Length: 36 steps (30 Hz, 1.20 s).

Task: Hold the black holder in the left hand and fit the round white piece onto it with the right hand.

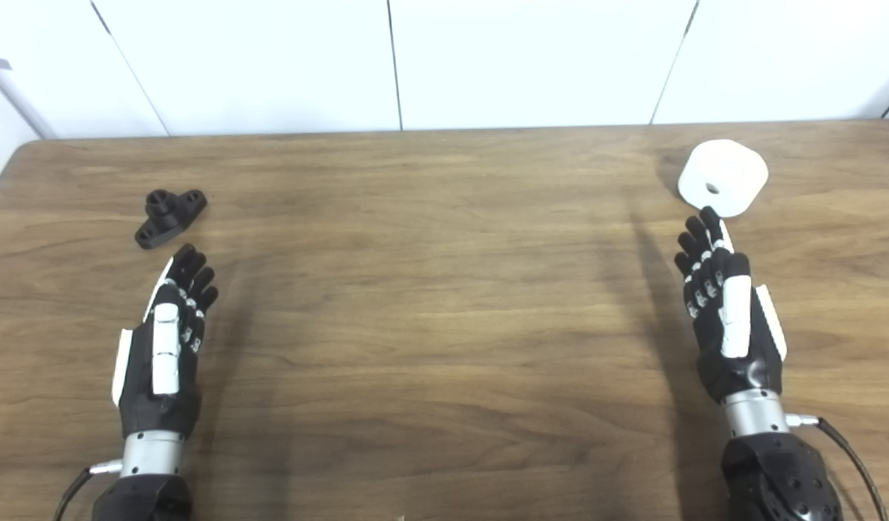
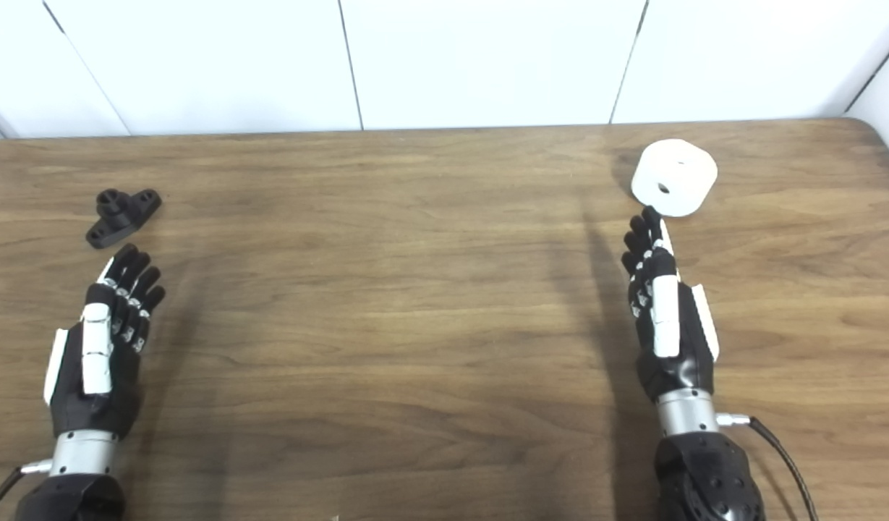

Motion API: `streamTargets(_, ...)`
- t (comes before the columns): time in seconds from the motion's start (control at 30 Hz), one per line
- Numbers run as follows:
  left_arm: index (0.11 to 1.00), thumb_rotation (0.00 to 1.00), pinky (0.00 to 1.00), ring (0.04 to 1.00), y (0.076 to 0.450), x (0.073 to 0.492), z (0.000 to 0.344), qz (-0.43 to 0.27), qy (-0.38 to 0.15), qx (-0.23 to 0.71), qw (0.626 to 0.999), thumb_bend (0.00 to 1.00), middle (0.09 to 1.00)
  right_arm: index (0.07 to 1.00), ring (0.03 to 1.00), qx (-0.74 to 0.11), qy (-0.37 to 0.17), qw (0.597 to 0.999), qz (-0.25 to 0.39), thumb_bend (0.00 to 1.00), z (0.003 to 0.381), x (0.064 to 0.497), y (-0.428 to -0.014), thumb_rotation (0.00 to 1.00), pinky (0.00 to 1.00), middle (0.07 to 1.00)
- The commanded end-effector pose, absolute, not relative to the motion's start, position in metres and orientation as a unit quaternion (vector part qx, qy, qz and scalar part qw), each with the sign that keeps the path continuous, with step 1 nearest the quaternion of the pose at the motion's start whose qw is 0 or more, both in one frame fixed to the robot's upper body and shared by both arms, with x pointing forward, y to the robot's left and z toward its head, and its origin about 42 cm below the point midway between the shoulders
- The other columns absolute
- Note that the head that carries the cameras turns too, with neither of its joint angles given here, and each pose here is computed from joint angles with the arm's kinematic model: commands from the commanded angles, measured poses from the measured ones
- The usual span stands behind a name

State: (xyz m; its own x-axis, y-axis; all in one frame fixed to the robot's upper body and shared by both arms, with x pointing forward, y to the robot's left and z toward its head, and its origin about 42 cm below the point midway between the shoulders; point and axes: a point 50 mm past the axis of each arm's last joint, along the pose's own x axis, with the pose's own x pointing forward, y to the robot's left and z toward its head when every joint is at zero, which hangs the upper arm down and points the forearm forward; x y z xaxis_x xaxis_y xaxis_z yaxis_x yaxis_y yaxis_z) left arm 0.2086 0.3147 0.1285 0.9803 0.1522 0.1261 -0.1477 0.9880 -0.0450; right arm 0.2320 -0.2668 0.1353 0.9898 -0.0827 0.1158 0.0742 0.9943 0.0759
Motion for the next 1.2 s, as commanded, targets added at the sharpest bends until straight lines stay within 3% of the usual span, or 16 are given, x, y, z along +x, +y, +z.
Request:
streamTargets(0.0, 0.956, 0.87, 0.98, 0.969, 0.315, 0.21, 0.141, 0.069, -0.093, -0.008, 0.993, 0.54, 0.967, 0.986, 0.99, 0.041, -0.091, 0.994, -0.038, 0.58, 0.142, 0.224, -0.268, 0.95, 1.0, 0.983)
streamTargets(0.2, 0.942, 0.87, 0.96, 0.963, 0.317, 0.212, 0.14, 0.071, -0.098, -0.004, 0.993, 0.5, 0.954, 0.998, 0.985, 0.026, -0.09, 0.995, -0.038, 0.57, 0.14, 0.225, -0.267, 0.99, 1.0, 0.985)
streamTargets(0.7, 0.959, 0.88, 0.98, 0.97, 0.316, 0.21, 0.133, 0.065, -0.088, -0.001, 0.994, 0.44, 0.968, 0.991, 0.989, 0.029, -0.086, 0.995, -0.042, 0.59, 0.132, 0.222, -0.27, 0.97, 1.0, 0.983)
streamTargets(0.87, 0.924, 0.79, 0.95, 0.942, 0.298, 0.206, 0.124, 0.072, -0.097, -0.02, 0.993, 0.46, 0.937, 1.0, 0.993, 0.02, -0.084, 0.996, -0.038, 0.57, 0.122, 0.218, -0.289, 1.0, 1.0, 0.989)
streamTargets(0.93, 0.875, 0.65, 0.92, 0.908, 0.291, 0.206, 0.119, 0.086, -0.104, -0.038, 0.99, 0.47, 0.896, 1.0, 0.993, 0.019, -0.083, 0.996, -0.035, 0.56, 0.117, 0.218, -0.296, 1.0, 1.0, 0.993)
streamTargets(0.97, 0.871, 0.63, 0.92, 0.906, 0.289, 0.205, 0.118, 0.082, -0.105, -0.036, 0.99, 0.47, 0.895, 1.0, 0.993, 0.019, -0.082, 0.996, -0.034, 0.57, 0.116, 0.217, -0.298, 1.0, 1.0, 0.993)
streamTargets(1.07, 0.908, 0.75, 0.95, 0.939, 0.283, 0.203, 0.117, 0.067, -0.097, -0.018, 0.993, 0.43, 0.935, 1.0, 0.992, 0.023, -0.079, 0.996, -0.031, 0.58, 0.113, 0.216, -0.303, 1.0, 1.0, 0.992)
streamTargets(1.17, 0.923, 0.81, 0.96, 0.953, 0.278, 0.201, 0.116, 0.067, -0.089, -0.012, 0.994, 0.43, 0.952, 1.0, 0.994, 0.023, -0.078, 0.996, -0.026, 0.59, 0.111, 0.215, -0.305, 1.0, 1.0, 0.994)
